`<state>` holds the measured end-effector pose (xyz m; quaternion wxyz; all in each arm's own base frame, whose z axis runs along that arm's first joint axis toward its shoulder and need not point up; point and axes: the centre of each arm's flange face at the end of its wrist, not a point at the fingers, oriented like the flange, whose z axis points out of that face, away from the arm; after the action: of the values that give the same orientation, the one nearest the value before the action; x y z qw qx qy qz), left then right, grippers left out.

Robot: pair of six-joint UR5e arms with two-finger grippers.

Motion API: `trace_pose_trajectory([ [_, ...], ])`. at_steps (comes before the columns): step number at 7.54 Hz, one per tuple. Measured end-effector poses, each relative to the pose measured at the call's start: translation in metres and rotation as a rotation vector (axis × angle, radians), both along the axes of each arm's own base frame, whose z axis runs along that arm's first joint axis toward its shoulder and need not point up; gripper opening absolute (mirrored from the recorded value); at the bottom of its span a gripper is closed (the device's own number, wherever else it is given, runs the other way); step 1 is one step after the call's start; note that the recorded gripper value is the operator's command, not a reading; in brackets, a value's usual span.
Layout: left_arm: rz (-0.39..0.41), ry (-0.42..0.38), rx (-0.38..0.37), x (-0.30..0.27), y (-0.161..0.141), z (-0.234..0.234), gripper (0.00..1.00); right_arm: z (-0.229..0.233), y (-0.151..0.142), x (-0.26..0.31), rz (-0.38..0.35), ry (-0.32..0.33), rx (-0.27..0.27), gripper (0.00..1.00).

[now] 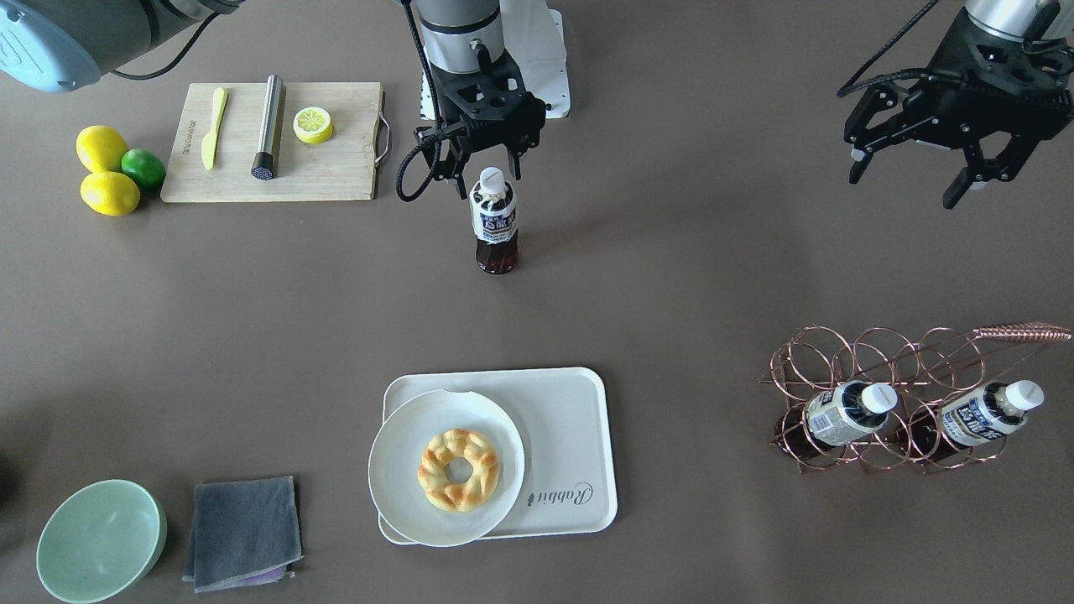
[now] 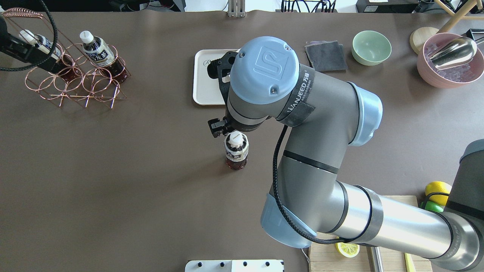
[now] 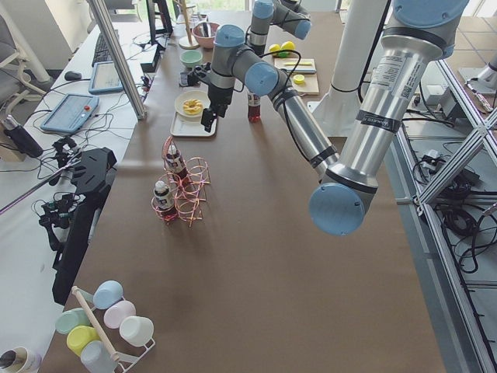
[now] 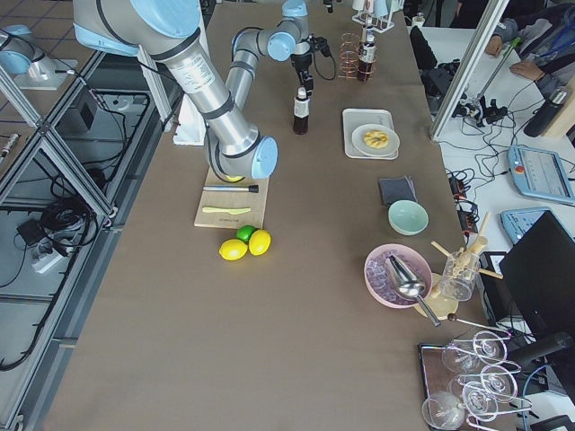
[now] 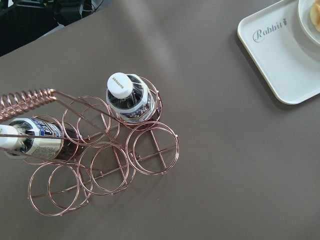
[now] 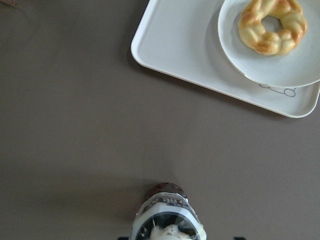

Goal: Place tea on tray
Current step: 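Grasp the bottle cap with the right gripper and lift it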

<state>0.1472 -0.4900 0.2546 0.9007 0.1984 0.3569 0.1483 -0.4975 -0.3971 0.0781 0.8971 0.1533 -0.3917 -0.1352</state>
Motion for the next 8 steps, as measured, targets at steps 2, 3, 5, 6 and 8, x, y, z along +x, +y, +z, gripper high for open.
trace_pose_trajectory([
  [2, 0.000, 0.003, -0.001, 0.000, 0.000, 0.001, 0.98, 0.005, 0.004, -0.006, -0.007, 0.007, -0.008, 0.02],
  [3, -0.001, 0.005, 0.000, 0.000, -0.001, 0.001, 0.98, 0.005, 0.005, -0.007, -0.007, 0.006, -0.010, 0.00],
  [5, -0.001, 0.006, 0.001, 0.001, -0.003, 0.003, 0.97, 0.004, 0.005, -0.007, -0.006, 0.004, -0.012, 0.00],
  [6, -0.001, 0.003, -0.004, 0.000, -0.002, 0.007, 0.97, 0.004, 0.005, -0.007, -0.006, 0.005, -0.012, 0.00],
  [8, -0.027, -0.001, -0.022, -0.015, -0.003, 0.015, 0.97, -0.002, -0.005, 0.002, 0.018, -0.002, -0.019, 0.00],
])
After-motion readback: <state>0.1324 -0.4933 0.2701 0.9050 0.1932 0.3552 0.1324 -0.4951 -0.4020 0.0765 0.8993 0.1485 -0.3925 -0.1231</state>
